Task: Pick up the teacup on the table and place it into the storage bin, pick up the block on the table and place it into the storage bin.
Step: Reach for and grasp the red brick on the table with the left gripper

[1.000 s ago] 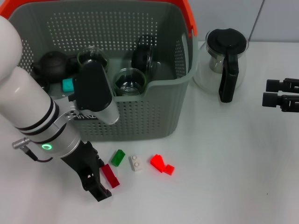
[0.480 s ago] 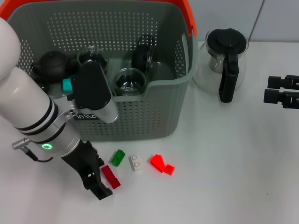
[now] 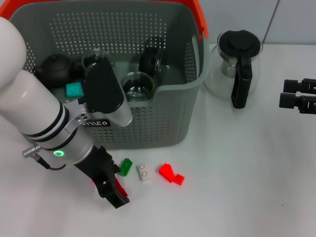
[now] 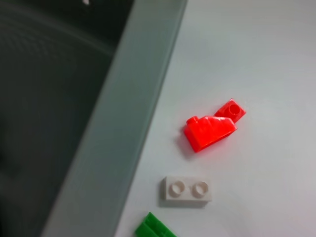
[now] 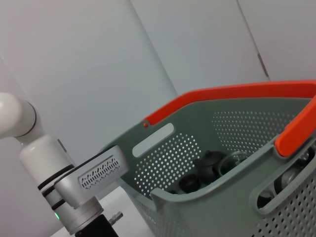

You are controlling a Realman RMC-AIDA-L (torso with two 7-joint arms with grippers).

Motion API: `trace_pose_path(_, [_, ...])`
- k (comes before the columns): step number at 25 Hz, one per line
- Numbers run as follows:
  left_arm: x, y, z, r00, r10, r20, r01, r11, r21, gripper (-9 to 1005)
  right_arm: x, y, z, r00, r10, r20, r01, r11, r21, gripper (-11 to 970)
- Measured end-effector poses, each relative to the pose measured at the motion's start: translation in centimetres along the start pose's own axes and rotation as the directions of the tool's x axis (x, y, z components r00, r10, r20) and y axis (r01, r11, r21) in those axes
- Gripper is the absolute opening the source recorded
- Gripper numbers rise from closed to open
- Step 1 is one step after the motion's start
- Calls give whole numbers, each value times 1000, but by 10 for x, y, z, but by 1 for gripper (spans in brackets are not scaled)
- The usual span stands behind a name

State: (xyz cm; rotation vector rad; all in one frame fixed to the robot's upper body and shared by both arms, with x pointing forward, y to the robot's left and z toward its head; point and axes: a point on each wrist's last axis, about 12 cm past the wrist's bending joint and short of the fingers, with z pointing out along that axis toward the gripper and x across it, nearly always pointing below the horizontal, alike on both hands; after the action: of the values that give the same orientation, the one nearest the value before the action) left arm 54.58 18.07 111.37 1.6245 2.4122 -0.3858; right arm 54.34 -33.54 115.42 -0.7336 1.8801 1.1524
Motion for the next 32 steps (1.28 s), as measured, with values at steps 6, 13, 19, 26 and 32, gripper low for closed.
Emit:
trace_pose_path(6, [-1, -1, 5, 1000, 2, 1, -2, 1000, 0, 855, -1, 0, 1, 1000, -3, 1, 3, 1000, -1, 821])
trace_pose_path(13, [-4, -2, 8, 1000, 3, -6, -3, 1000, -11, 855, 1, 0, 0, 1000, 2, 1, -2, 1000, 1, 822])
trace_pose_path(19, [-3, -1, 7, 1000, 5, -13, -6, 1000, -21, 854, 1, 0, -1, 1000, 5, 2, -5, 1000, 3, 822])
trace_pose_path(26, [-2, -2, 0, 998, 58, -21, -59, 998, -35, 855, 2, 0, -2, 1000, 4, 2, -4, 1000, 5, 822])
trace_pose_path(32, [0, -5, -1, 997, 65, -34, -65, 998, -12, 855, 2, 0, -2, 1000, 3, 1, -3, 1000, 6, 822])
